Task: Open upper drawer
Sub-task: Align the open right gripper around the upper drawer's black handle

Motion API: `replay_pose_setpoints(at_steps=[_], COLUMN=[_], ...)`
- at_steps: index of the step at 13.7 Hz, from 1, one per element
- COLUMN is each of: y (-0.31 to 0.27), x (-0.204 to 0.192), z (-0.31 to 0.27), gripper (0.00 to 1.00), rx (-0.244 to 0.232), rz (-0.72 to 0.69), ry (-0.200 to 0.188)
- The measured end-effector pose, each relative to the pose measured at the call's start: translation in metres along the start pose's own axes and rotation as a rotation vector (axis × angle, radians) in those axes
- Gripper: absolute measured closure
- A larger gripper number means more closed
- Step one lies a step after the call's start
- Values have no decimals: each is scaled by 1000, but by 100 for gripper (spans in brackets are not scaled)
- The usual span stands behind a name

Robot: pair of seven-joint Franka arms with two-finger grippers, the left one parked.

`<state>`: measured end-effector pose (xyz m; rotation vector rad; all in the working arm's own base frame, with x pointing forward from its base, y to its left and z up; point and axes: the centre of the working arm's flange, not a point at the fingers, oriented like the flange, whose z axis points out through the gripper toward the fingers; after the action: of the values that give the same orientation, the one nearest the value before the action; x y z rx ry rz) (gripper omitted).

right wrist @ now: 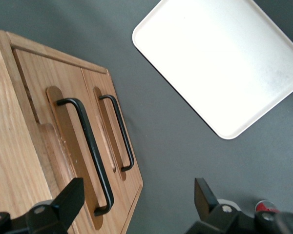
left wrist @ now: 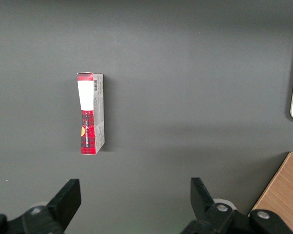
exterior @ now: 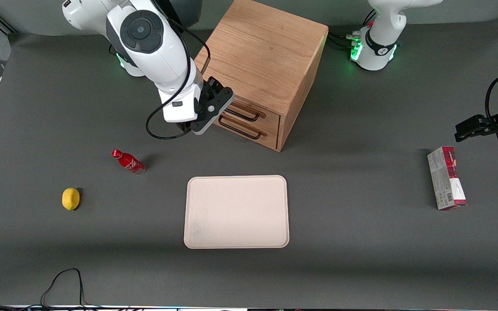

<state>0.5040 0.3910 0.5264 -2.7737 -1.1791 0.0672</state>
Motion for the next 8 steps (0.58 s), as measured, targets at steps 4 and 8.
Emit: replay_pose_setpoints(at_steps=[4,8], y=[-1,-15], x=[9,19], z=[14,36], gripper=[0,0], rx=[0,1], rz=[-4,-65], ry=[7,-5])
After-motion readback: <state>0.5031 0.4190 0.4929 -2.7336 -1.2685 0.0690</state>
